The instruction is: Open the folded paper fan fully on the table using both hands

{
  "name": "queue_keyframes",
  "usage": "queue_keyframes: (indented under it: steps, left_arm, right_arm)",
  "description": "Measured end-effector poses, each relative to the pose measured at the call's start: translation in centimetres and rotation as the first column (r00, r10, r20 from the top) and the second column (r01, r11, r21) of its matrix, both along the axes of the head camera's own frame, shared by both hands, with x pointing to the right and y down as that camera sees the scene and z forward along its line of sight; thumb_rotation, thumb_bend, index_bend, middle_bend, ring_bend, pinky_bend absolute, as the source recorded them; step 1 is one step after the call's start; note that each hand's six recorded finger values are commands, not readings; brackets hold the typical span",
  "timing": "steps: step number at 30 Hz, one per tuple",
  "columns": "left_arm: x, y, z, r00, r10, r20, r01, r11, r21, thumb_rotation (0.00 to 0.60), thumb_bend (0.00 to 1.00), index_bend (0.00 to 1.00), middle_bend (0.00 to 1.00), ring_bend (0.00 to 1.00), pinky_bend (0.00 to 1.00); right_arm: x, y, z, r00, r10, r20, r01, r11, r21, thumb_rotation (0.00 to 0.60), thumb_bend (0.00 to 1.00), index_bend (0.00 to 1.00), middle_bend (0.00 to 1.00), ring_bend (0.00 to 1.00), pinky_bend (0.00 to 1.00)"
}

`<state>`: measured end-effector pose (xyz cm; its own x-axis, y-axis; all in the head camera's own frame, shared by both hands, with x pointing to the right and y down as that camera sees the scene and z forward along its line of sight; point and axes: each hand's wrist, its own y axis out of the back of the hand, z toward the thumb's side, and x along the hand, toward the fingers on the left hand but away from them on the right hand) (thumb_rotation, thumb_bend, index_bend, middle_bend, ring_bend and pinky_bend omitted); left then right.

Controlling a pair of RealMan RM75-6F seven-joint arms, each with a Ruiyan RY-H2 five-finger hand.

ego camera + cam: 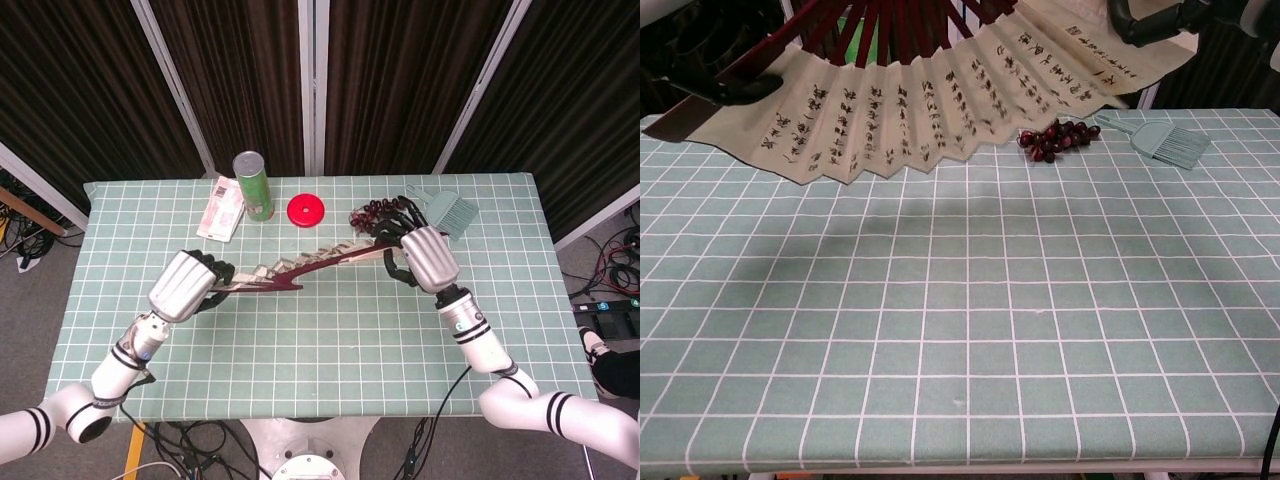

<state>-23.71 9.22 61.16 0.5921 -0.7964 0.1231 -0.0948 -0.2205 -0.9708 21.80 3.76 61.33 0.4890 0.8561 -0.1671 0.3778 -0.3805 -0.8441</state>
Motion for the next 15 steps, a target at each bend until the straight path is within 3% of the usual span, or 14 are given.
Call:
queue_keyframes:
  steps: [10, 15]
  left_arm:
    - [0.6, 1.4, 1.7, 0.985, 0.055, 0.162, -0.085, 0.98, 0.182, 0.6, 0.39, 0.62, 0.72, 0.74, 0.77]
    - [1.1, 2.4, 3.2, 0.975, 0.072, 0.209, -0.117, 0.971, 0.209, 0.6, 0.39, 0.61, 0.72, 0.74, 0.76]
  right_arm:
    - [1.4, 1.1, 1.1, 0.994, -0.021, -0.103, 0.04, 0.982, 0.183, 0.6, 0.64, 0.63, 0.36, 0.21, 0.0]
    - [1.9, 2.0, 2.6, 0.988, -0.025, -0.154, 0.063, 0.968, 0.244, 0.6, 0.64, 0.62, 0.36, 0.21, 0.0]
